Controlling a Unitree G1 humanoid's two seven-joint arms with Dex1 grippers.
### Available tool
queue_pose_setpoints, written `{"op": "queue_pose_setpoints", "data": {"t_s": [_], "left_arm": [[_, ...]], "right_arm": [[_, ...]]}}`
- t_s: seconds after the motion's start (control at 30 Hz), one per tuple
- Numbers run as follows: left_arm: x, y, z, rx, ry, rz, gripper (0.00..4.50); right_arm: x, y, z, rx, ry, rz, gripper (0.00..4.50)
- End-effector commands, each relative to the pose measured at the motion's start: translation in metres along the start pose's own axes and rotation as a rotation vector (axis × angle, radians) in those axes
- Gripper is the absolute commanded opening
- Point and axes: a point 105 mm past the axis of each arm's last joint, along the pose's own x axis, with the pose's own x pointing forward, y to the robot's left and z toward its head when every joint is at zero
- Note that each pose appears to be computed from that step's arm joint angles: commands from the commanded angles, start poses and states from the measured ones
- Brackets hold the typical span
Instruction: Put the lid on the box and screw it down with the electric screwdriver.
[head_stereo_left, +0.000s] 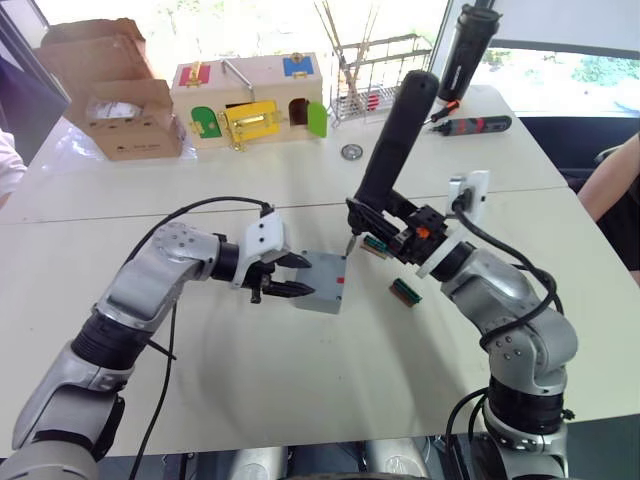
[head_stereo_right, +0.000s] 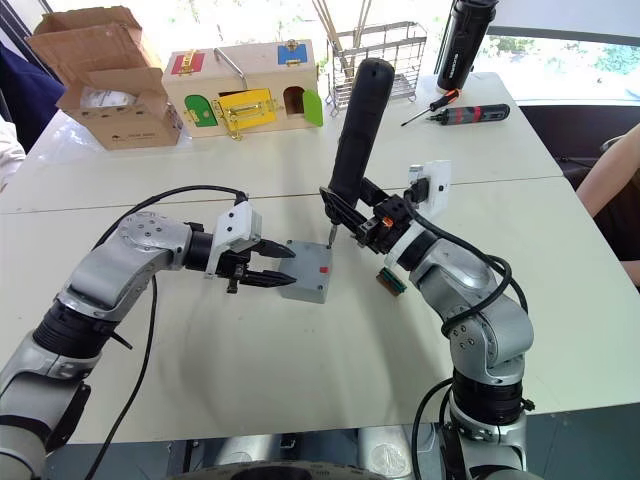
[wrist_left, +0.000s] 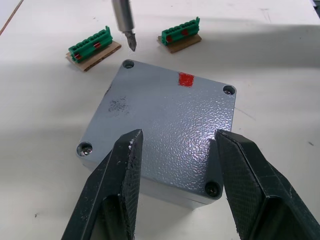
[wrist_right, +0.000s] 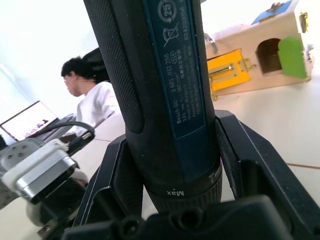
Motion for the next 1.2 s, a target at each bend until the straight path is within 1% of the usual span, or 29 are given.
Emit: {"op": "queue_pose_setpoints", "data": {"t_s": [0.03,0.37,0.57,0.77,0.87,1.0,1.2], "left_arm": [[-0.002,0.001,-0.002,-0.002,0.005,0.013,2.33],[-0.002,0.002,-0.003,-0.003,0.009,0.016,2.33],[-0.002,0.003,-0.002,-0.003,0.005,0.016,2.33],[0.0,0.001,-0.005,0.001,0.018,0.013,2.33],[0.0,0.001,-0.006,0.001,0.022,0.013,2.33],[0.002,0.0,-0.013,0.003,0.05,0.012,2.33],[0.005,-0.002,-0.017,0.004,0.057,0.011,2.33]], "right_arm": [[0.001,0.006,0.012,-0.04,-0.066,0.017,1.79],[0.002,0.009,0.007,-0.033,-0.056,0.027,1.79],[0.003,0.011,0.0,-0.044,-0.032,0.037,1.79],[0.009,0.018,-0.021,-0.096,0.025,0.073,1.79],[0.011,0.018,-0.031,-0.09,0.045,0.078,1.79],[0.007,0.016,-0.052,-0.067,0.096,0.061,1.79],[0.005,0.016,-0.065,-0.053,0.124,0.051,1.79]]}}
